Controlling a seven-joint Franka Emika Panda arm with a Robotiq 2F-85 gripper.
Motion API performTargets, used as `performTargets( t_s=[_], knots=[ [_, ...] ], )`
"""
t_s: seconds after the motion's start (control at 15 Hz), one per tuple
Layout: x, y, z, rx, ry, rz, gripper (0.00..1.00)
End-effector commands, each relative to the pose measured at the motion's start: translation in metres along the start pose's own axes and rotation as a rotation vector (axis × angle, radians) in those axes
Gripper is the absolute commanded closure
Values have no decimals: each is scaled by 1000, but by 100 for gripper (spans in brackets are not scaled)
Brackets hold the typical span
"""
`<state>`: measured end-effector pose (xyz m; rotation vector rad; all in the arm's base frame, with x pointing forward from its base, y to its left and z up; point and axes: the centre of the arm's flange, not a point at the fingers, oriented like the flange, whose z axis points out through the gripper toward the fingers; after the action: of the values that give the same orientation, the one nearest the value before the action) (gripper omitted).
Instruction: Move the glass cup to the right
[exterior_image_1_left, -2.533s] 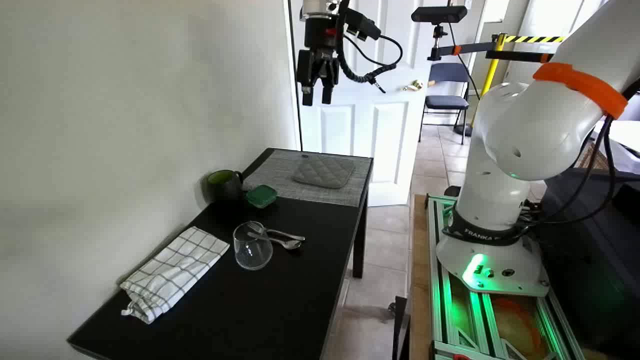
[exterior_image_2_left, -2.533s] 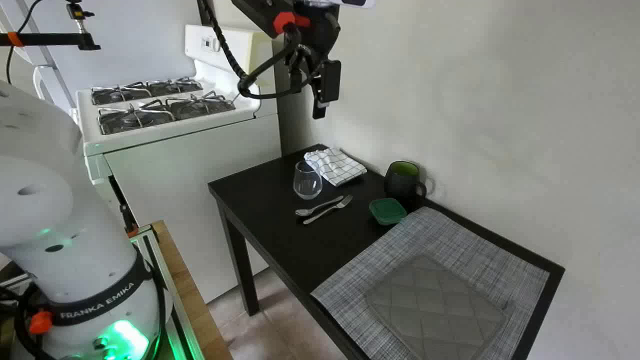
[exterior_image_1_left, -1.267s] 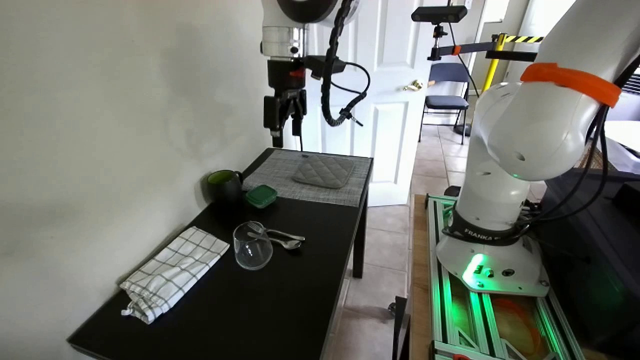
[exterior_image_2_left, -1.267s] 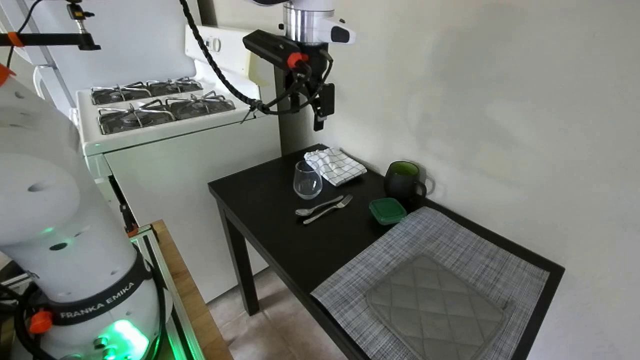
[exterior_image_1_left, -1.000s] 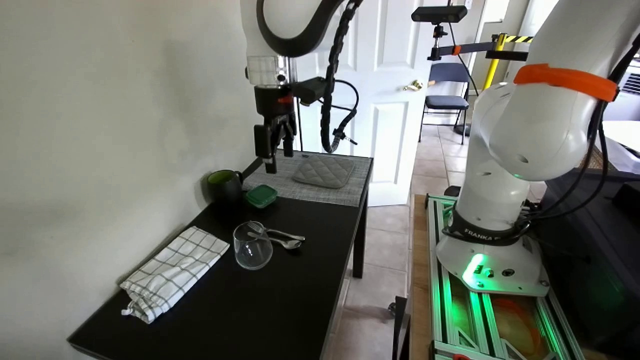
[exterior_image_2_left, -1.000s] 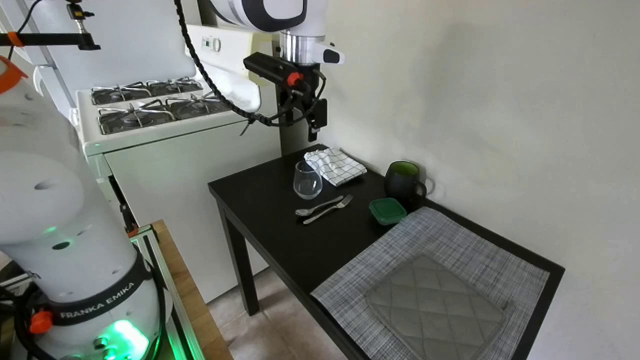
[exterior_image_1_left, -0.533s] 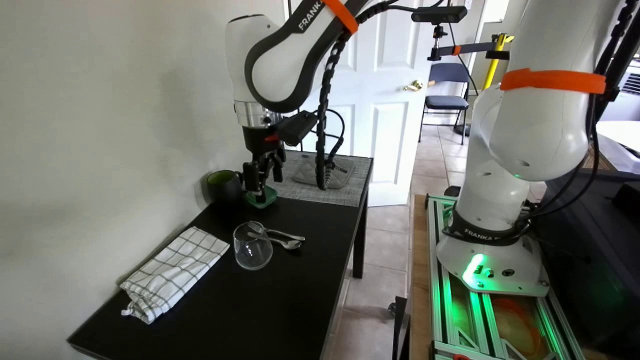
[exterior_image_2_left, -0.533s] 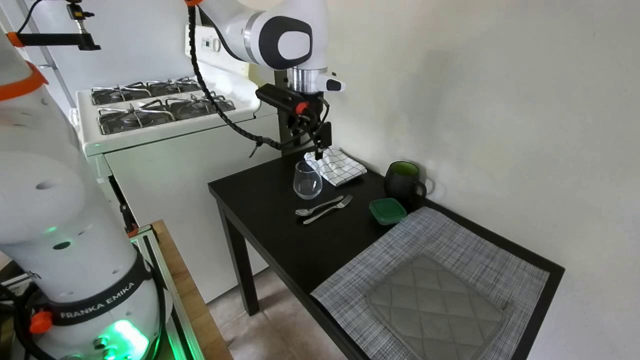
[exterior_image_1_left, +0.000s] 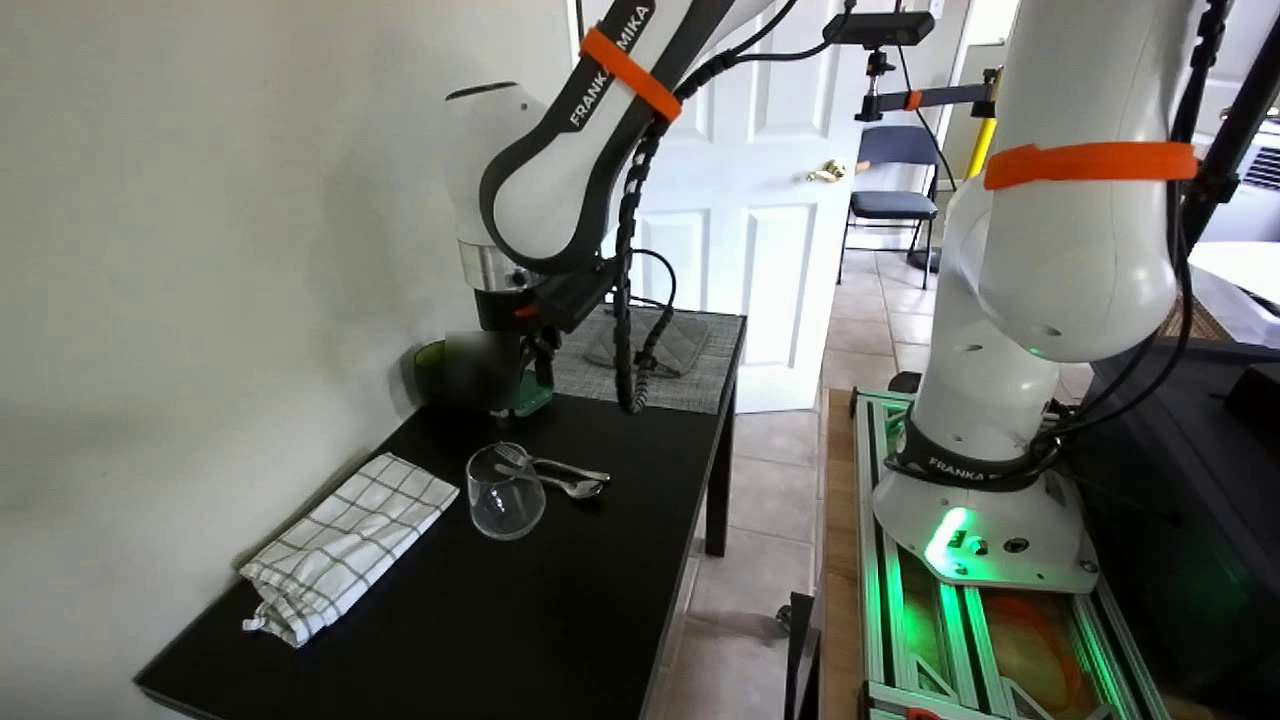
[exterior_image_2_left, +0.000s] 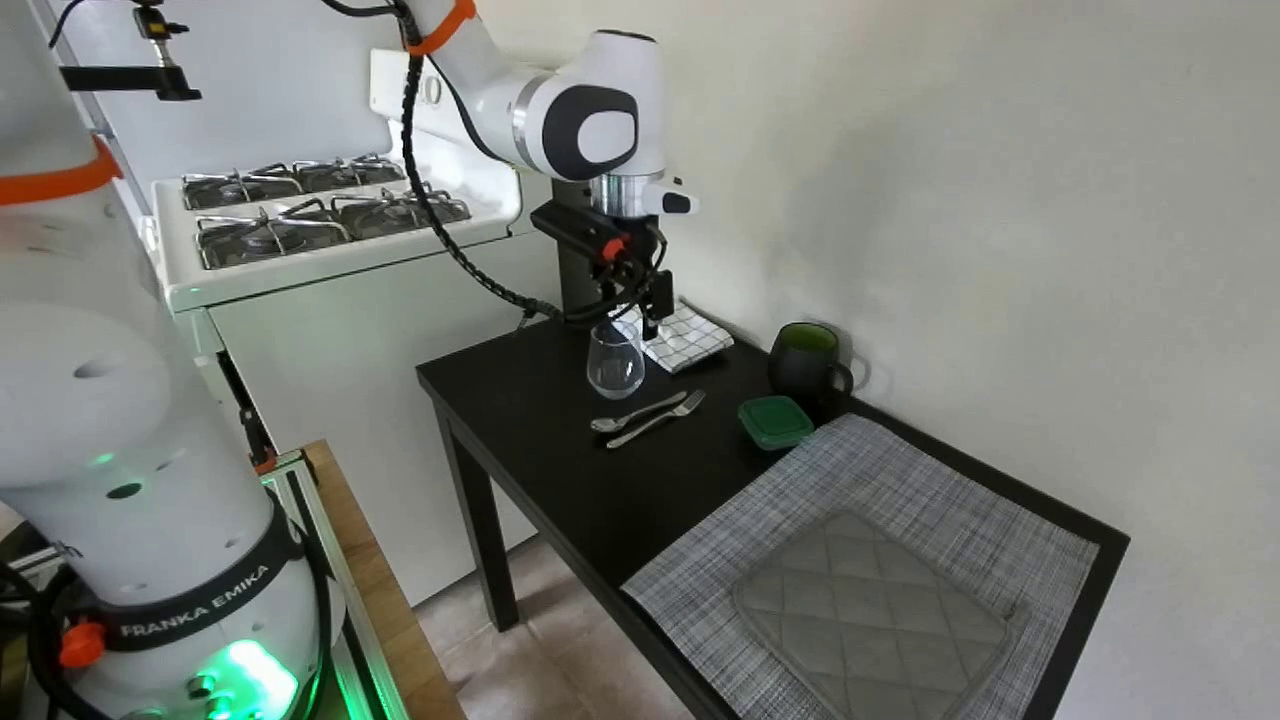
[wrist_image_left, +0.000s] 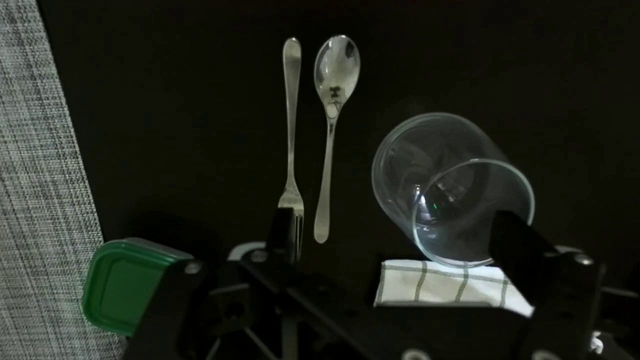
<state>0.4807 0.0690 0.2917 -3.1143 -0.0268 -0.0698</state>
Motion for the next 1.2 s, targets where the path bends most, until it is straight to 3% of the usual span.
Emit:
performTargets(
  t_s=[0.0,0.27,0.47,0.53,0.6,0.73,0.93,1.0,1.13],
  knots=[
    [11,-9,20,-15,-2,23,0],
    [15,-14,32,-20,-9,34,6],
    [18,-17,38,-20,-8,42,16],
    [18,-18,39,-20,-8,45,25],
    [19,-19,41,-19,-9,48,24],
    [18,-21,44,-18,-17,49,43],
    [17,-23,49,-19,-25,48,51],
    [17,-24,50,-19,-27,46,68],
    [17,-26,52,-21,-31,45,77]
  ],
)
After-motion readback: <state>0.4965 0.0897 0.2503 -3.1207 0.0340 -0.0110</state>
